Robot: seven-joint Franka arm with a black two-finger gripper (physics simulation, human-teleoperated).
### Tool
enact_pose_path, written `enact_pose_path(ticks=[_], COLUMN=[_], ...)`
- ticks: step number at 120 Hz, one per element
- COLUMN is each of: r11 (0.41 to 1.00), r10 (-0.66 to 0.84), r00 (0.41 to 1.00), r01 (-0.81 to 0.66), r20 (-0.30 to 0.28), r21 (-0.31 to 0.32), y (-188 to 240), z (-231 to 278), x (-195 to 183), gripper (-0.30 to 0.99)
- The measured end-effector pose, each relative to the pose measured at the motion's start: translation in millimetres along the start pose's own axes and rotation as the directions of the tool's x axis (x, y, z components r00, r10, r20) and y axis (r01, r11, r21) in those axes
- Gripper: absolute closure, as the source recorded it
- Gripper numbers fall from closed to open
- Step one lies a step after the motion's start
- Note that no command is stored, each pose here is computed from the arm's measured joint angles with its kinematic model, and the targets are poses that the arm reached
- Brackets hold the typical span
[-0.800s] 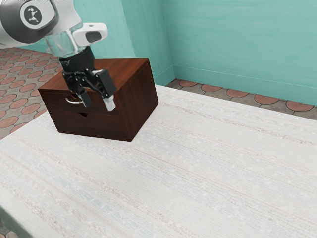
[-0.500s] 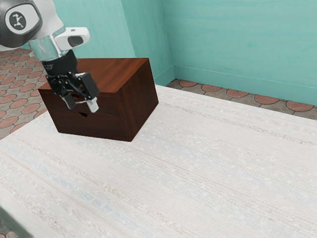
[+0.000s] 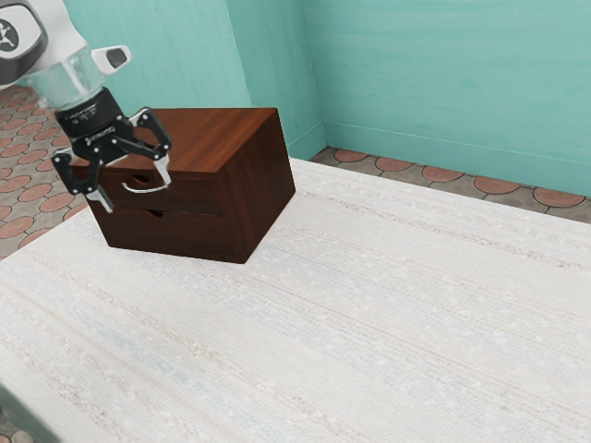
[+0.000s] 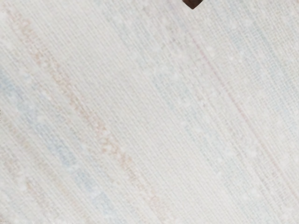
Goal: Pull the drawer handle with one arm to open the drawer
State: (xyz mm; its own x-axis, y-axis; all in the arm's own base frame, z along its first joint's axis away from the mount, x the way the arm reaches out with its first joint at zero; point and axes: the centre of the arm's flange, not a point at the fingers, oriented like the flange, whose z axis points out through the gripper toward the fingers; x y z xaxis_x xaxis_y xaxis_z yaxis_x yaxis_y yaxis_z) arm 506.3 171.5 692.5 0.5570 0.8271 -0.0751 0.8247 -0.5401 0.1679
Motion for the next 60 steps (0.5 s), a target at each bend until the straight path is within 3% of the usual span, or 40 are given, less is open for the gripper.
enact_pose_path(ticks=[12, 27, 36, 46, 60], r11=[0.989, 0.947, 0.897, 0.823, 0.752], r10=[-0.146, -0.322, -0.443, -0.569, -0.659], r00=[0.989, 0.944, 0.892, 0.810, 0.729], r01=[0.146, 0.321, 0.440, 0.559, 0.634], r20=[-0.012, -0.068, -0.094, -0.144, -0.185], r21=[-0.008, -0.035, -0.047, -0.104, -0.177], y=[-2, -17, -47, -90, -98], z=[0, -12, -6, -9, 2], x=[1, 6, 11, 3, 5], gripper=[0.02, 0.03, 0.04, 0.04, 0.04])
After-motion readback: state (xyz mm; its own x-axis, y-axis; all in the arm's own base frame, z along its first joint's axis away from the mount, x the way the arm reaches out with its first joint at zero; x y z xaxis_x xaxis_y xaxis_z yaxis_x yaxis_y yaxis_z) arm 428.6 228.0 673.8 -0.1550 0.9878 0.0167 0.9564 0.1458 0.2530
